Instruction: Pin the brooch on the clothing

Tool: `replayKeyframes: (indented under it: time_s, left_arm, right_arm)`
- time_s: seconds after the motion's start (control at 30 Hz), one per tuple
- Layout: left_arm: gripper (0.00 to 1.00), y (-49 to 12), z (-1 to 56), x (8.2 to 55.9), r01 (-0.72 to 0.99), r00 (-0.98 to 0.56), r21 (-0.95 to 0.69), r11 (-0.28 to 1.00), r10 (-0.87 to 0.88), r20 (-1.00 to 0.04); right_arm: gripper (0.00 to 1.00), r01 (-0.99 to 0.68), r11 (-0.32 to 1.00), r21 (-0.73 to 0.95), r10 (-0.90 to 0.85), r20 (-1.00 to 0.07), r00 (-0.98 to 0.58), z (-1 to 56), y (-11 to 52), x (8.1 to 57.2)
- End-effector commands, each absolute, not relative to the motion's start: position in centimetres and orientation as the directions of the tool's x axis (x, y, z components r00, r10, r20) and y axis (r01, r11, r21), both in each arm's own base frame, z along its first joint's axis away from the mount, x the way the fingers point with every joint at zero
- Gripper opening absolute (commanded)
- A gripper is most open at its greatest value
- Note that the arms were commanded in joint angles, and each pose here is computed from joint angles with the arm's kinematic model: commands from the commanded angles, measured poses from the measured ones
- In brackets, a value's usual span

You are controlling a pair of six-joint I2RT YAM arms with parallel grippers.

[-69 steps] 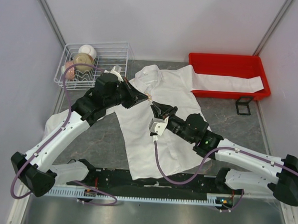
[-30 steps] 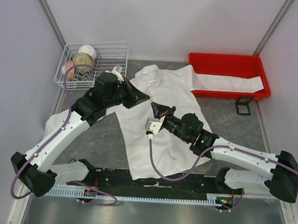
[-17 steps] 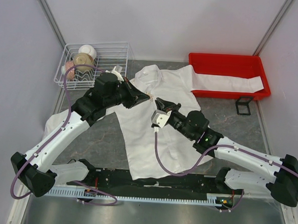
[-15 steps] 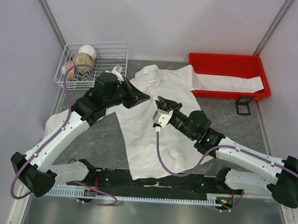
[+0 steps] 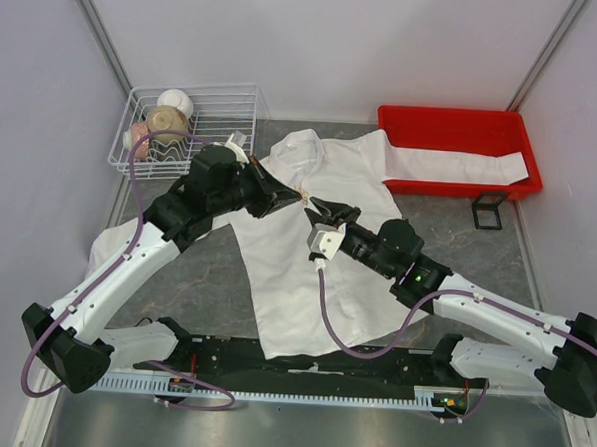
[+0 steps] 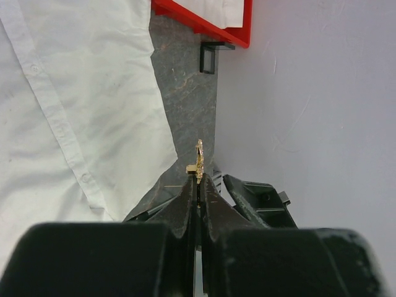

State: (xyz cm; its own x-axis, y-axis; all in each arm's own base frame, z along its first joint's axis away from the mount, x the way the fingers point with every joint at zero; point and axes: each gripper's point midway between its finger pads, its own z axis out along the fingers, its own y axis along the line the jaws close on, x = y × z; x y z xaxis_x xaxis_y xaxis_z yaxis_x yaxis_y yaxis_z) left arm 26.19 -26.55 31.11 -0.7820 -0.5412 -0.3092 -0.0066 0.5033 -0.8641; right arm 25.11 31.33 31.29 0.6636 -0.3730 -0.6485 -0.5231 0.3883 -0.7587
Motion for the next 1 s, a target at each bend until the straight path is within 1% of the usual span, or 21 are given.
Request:
replayKeyframes:
  time_s: [0.0,0.23,0.37,0.5,0.6,0.7,0.73,0.77,0.87,0.9,0.93,0.97]
  left_arm:
    - [0.02,-26.8,32.5,26.1,-0.009,-0.779,-0.890,0.456,-0.561,-0.280]
    - [0.02,-27.0,32.3,26.1,-0.017,-0.786,-0.892,0.451,-0.558,-0.267]
    - [0.02,-26.9,32.2,26.1,-0.020,-0.784,-0.891,0.454,-0.561,-0.268]
    - [0.02,-26.9,32.0,26.1,-0.025,-0.785,-0.890,0.455,-0.561,-0.265]
    - [0.02,-27.0,31.9,26.2,-0.033,-0.785,-0.890,0.454,-0.563,-0.258]
    - [0.02,-27.0,31.6,26.3,-0.050,-0.785,-0.889,0.456,-0.568,-0.247]
    - [0.02,-27.0,31.6,26.4,-0.053,-0.784,-0.888,0.456,-0.570,-0.246]
    - [0.02,-27.0,31.5,26.4,-0.058,-0.785,-0.887,0.458,-0.570,-0.243]
    - [0.02,-27.0,31.5,26.5,-0.057,-0.783,-0.886,0.459,-0.571,-0.245]
    - [0.04,-27.0,31.5,26.6,-0.056,-0.781,-0.886,0.460,-0.572,-0.248]
    - [0.12,-26.8,31.6,26.8,-0.049,-0.773,-0.883,0.466,-0.578,-0.262]
    - [0.16,-26.5,31.6,26.9,-0.021,-0.766,-0.874,0.485,-0.570,-0.298]
  right_arm:
    - [0.35,-0.515,0.376,-0.771,-0.342,-0.632,0.696,32.4,32.1,25.0]
    - [0.34,-0.477,0.399,-0.783,-0.373,-0.614,0.695,32.8,32.1,26.0]
    - [0.27,-0.457,0.429,-0.780,-0.373,-0.613,0.697,33.4,31.9,26.2]
    - [0.26,-0.443,0.442,-0.780,-0.376,-0.609,0.698,33.8,31.7,26.4]
    - [0.19,-0.440,0.435,-0.786,-0.371,-0.602,0.707,33.9,31.7,26.3]
    - [0.10,-0.437,0.433,-0.788,-0.373,-0.599,0.709,33.9,31.8,26.2]
    - [0.03,-0.437,0.434,-0.788,-0.376,-0.599,0.707,34.0,31.8,26.3]
    - [0.00,-0.436,0.436,-0.788,-0.381,-0.600,0.704,34.0,31.8,26.4]
    - [0.00,-0.440,0.436,-0.785,-0.379,-0.603,0.702,34.1,31.8,26.4]
    - [0.00,-0.447,0.444,-0.776,-0.371,-0.614,0.697,34.2,31.8,26.4]
    - [0.00,-0.451,0.454,-0.769,-0.370,-0.623,0.690,34.4,31.7,26.4]
    - [0.00,-0.457,0.467,-0.757,-0.363,-0.636,0.682,34.6,31.7,26.5]
